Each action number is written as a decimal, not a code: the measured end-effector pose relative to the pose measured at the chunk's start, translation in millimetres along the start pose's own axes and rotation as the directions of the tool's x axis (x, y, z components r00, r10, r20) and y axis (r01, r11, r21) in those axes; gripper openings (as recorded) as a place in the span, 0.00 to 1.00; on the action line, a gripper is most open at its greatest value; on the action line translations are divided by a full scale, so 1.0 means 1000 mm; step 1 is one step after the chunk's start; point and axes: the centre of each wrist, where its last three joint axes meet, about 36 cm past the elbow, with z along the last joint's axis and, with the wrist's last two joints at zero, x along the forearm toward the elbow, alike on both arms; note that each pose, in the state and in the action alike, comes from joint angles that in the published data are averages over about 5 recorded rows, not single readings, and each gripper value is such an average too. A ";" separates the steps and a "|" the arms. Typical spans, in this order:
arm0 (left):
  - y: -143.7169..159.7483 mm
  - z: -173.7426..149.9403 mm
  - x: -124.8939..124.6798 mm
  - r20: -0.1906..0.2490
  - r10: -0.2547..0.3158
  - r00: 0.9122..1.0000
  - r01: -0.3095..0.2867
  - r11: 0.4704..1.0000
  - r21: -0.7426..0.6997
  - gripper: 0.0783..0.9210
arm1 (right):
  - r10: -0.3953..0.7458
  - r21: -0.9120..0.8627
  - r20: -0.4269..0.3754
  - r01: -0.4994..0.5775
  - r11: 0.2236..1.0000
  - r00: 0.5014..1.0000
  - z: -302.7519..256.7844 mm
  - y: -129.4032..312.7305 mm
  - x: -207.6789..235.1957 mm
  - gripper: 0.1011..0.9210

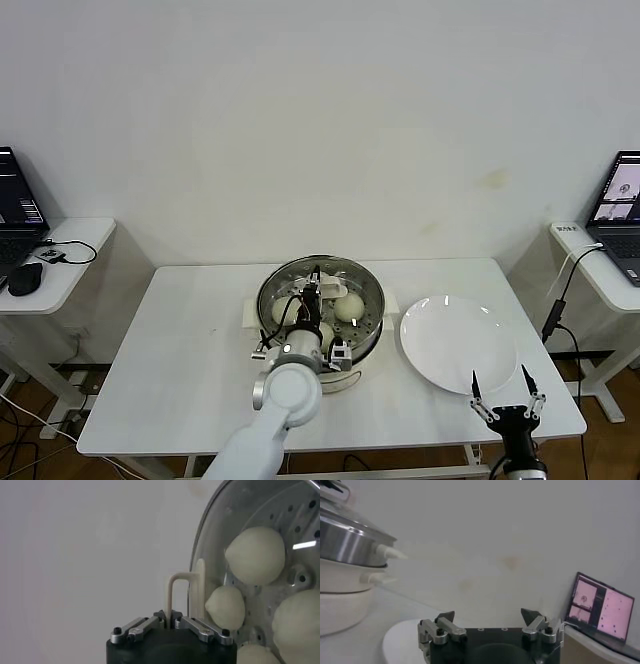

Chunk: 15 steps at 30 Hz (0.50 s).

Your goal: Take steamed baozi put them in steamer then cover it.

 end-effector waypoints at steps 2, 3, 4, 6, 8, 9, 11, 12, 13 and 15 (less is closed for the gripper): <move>0.000 0.000 0.002 0.002 -0.005 1.000 0.005 1.000 -0.001 0.27 | -0.002 0.000 0.000 0.002 1.000 1.000 0.000 0.001 0.000 0.88; 0.001 0.000 0.003 0.004 -0.007 1.000 0.007 1.000 -0.001 0.31 | -0.002 0.000 0.000 0.002 1.000 1.000 0.000 0.001 0.000 0.88; 0.001 0.000 0.004 0.005 -0.009 1.000 0.009 1.000 -0.001 0.34 | -0.003 0.000 0.000 0.003 1.000 1.000 0.000 0.001 0.000 0.88; 0.001 0.001 0.006 0.008 -0.012 1.000 0.012 1.000 -0.001 0.41 | -0.004 0.002 -0.001 0.004 1.000 1.000 0.000 0.001 0.000 0.88; 0.002 0.002 0.010 0.012 -0.015 1.000 0.015 1.000 0.000 0.47 | -0.005 0.003 -0.002 0.005 1.000 1.000 0.000 0.002 0.001 0.88; 0.003 0.002 0.012 0.014 -0.016 1.000 0.016 1.000 0.002 0.52 | -0.006 0.003 -0.002 0.006 1.000 1.000 0.000 0.002 0.001 0.88; 0.004 0.004 0.017 0.019 -0.020 1.000 0.020 1.000 0.006 0.58 | -0.006 0.004 -0.003 0.006 1.000 1.000 0.001 0.002 0.002 0.88; 0.005 0.005 0.020 0.022 -0.022 1.000 0.022 1.000 0.009 0.62 | -0.006 0.004 -0.004 0.006 1.000 1.000 0.001 0.002 0.002 0.88; 0.006 0.006 0.023 0.025 -0.024 0.999 0.024 1.000 0.012 0.65 | -0.007 0.005 -0.004 0.007 1.000 1.000 0.001 0.002 0.002 0.88; 0.007 0.009 0.031 0.030 -0.030 0.999 0.030 0.999 0.019 0.72 | -0.007 0.005 -0.005 0.007 1.000 1.000 0.001 0.003 0.003 0.88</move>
